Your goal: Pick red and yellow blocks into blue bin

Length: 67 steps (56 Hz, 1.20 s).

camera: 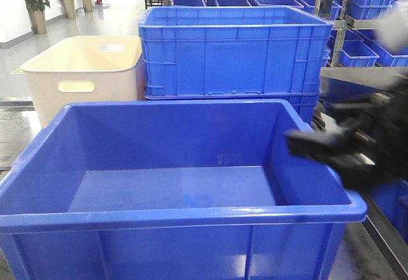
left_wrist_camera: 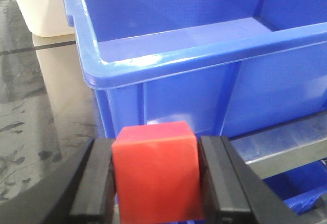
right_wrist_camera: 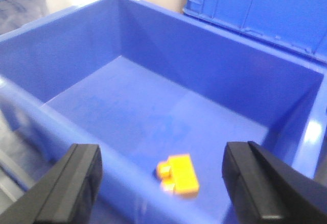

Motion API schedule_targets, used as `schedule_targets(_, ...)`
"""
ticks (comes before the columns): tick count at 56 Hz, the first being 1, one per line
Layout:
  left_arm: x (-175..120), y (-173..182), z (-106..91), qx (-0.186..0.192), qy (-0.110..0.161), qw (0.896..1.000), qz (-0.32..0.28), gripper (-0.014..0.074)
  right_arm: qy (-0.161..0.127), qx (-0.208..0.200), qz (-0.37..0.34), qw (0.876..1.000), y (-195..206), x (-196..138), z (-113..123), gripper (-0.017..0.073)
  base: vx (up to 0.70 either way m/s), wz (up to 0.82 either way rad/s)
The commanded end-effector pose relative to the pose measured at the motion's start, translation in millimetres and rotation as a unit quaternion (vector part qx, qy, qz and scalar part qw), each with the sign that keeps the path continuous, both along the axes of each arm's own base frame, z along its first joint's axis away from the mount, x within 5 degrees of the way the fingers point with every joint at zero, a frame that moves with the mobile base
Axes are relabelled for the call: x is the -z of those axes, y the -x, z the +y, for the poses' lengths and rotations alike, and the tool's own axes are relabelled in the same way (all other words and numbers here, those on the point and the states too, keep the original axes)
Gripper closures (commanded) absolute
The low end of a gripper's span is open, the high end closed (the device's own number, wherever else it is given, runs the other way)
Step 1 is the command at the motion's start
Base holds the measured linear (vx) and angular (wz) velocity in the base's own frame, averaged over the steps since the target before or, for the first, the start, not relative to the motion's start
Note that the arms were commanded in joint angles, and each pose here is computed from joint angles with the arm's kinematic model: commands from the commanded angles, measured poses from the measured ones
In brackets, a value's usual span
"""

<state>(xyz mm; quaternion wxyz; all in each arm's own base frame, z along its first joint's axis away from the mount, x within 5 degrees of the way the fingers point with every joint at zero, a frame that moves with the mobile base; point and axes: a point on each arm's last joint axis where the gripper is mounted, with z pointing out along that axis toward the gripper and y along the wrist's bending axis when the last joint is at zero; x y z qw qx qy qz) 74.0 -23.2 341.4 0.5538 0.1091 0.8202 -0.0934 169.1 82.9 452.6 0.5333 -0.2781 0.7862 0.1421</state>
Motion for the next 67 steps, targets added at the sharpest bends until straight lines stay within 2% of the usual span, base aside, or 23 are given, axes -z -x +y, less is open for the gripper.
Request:
schedule_targets(1,-14.7,-2.7,-1.2,0.0,0.021,0.999,-0.045,0.037,-0.022,0.011,-0.045,0.999,25.3,-1.9,-10.7,0.0013,0.0,0.0)
schedule_targets(10,-14.7,-2.7,-1.2,0.0,0.021,0.999,-0.045,0.037,0.001,0.019,-0.039,0.999,60.1,35.8,-25.9,0.0013,0.0,0.0)
schedule_targets(19,-14.7,-2.7,-1.2,0.0,0.021,0.999,-0.045,0.037,0.006,0.023,-0.038,0.999,85.4,66.0,-35.8,0.0013,0.0,0.0)
schedule_targets(29,-14.7,-2.7,-1.2,0.0,0.021,0.999,-0.045,0.037,0.001,0.03,-0.026,0.999,96.5,91.1,-40.2,0.0013,0.0,0.0)
schedule_targets(53,-14.7,-2.7,-1.2,0.0,0.021,0.999,-0.045,0.037,-0.007,0.035,-0.02,0.999,95.6,96.2,-40.1,0.0013,0.0,0.0)
schedule_targets(67,-19.5,-4.0,-1.2,-0.002,0.027,0.997,-0.072,0.037,-0.007,0.035,-0.02,0.999,95.6,96.2,-40.1,0.0013,0.0,0.0)
